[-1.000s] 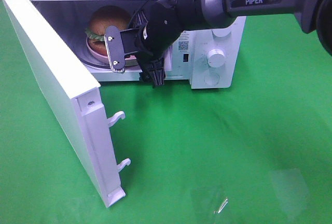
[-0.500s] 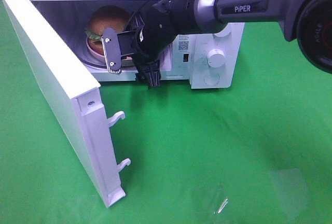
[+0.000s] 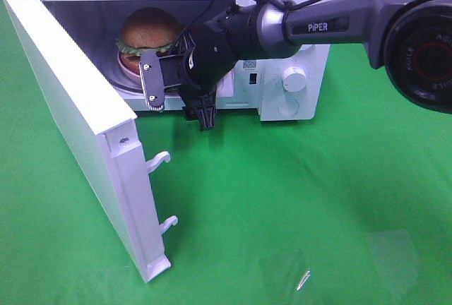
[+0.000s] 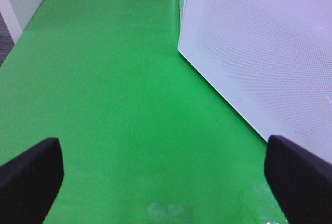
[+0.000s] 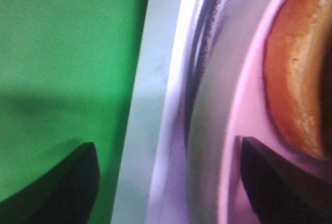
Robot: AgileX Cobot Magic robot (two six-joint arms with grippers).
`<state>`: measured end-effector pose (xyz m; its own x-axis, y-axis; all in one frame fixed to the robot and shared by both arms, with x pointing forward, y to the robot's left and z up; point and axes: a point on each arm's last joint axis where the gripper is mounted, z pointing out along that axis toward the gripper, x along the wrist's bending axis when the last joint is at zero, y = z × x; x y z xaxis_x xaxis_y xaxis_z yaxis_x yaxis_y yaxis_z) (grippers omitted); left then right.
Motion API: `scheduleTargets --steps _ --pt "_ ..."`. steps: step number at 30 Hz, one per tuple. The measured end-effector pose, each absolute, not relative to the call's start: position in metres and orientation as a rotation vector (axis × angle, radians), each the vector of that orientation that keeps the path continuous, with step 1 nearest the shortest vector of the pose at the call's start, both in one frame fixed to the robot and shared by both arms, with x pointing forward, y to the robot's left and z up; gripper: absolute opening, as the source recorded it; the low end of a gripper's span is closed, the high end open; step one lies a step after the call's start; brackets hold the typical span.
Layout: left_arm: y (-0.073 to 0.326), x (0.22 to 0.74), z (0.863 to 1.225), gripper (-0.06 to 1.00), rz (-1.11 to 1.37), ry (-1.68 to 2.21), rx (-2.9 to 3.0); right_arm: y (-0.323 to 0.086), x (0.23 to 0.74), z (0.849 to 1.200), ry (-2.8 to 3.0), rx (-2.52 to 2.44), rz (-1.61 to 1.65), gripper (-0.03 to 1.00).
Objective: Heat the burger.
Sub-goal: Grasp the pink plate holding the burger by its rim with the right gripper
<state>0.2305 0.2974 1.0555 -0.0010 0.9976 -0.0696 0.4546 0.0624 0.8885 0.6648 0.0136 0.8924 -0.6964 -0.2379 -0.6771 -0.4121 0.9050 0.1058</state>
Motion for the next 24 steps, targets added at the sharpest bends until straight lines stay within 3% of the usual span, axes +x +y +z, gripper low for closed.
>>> scheduleTargets --steps 6,7,10,11,12,14,24 --pt "0.297 0.23 1.055 0.99 0.885 1.565 1.498 0.014 0.665 0.892 2.362 -0.454 0.34 0.58" --pt "0.297 0.23 1.055 0.99 0.885 1.565 1.498 0.015 0.665 0.893 2.358 -0.453 0.342 0.48" --pt "0.297 0.23 1.055 0.99 0.885 1.565 1.498 0.015 0.665 0.894 2.368 -0.445 0.345 0.39" --pt "0.297 0.23 1.055 0.99 0.885 1.565 1.498 0.016 0.663 0.896 2.374 -0.438 0.352 0.3" --pt "0.297 0.23 1.055 0.99 0.885 1.565 1.498 0.016 0.663 0.896 2.374 -0.438 0.352 0.3" --pt "0.297 0.23 1.055 0.99 0.885 1.565 1.498 0.017 0.661 0.898 2.396 -0.417 0.363 0.14" --pt "0.297 0.23 1.055 0.99 0.885 1.565 1.498 0.017 0.66 0.905 2.389 -0.444 0.349 0.08"
